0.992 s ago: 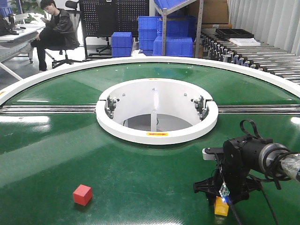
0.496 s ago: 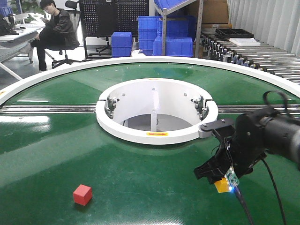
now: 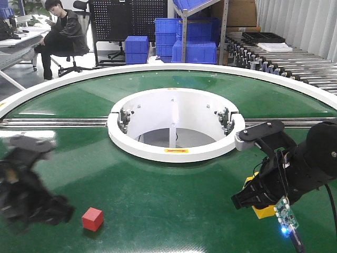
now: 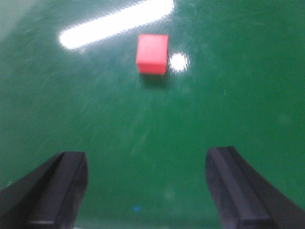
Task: Pick red and yellow blocks into blue bin
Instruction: 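Lower the left gripper onto the red cube and close it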
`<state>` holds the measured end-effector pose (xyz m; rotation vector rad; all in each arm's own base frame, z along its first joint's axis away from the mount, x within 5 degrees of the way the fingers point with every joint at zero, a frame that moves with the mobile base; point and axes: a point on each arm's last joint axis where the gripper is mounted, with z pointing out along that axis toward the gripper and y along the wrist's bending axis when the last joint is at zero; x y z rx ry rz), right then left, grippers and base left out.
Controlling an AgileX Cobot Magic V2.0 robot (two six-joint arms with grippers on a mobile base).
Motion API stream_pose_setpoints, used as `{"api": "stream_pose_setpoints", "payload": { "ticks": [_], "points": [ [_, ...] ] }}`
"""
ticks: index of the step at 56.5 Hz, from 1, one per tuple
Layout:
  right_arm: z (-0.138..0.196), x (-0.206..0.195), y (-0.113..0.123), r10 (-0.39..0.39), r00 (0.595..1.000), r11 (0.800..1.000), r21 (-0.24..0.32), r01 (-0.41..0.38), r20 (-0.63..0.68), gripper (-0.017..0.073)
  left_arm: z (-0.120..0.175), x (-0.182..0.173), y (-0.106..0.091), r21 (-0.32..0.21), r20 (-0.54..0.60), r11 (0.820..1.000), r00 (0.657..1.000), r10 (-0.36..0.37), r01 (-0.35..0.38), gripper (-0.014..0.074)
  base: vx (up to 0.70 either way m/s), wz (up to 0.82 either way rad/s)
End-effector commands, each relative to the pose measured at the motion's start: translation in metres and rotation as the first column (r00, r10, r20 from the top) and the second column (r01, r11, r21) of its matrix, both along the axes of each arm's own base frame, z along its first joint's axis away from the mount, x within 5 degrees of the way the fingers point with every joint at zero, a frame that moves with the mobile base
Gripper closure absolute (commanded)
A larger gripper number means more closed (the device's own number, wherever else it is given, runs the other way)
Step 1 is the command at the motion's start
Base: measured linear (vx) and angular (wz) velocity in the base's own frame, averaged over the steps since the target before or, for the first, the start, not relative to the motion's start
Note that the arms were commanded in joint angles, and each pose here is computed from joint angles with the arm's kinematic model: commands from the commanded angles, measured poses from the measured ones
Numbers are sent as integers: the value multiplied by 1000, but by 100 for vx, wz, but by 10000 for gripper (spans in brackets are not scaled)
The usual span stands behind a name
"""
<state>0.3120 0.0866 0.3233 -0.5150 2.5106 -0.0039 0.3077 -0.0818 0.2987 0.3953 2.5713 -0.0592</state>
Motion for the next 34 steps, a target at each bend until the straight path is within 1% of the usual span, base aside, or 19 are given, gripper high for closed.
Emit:
{"api": "stream_pose_setpoints", "payload": {
  "ticks": [1,5,10,15,22,29,34],
  "points": [
    [24,-3,-3,4,994,1000,21,-6,113,287,6,27,-12,-30,51,999,998,-27,29,-49,0,0],
    [24,-3,-3,4,994,1000,21,-6,113,287,-5,47,-17,-20,31,999,999,-38,39,-47,0,0],
    [24,-3,-3,4,994,1000,21,-6,113,287,-27,71,-24,-6,-8,999,999,-41,41,-45,0,0],
    [24,-3,-3,4,994,1000,21,-6,113,287,-39,90,-29,4,-21,998,998,-55,55,-45,0,0],
    [24,-3,-3,4,994,1000,21,-6,113,287,-47,109,-36,-20,-6,999,999,-50,49,-44,0,0],
    [24,-3,-3,4,994,1000,21,-6,113,287,-63,124,-40,-19,-24,999,999,-49,48,-36,0,0],
    [24,-3,-3,4,994,1000,21,-6,113,287,-71,132,-42,-21,-9,999,999,-48,48,-33,0,0]
  ]
}}
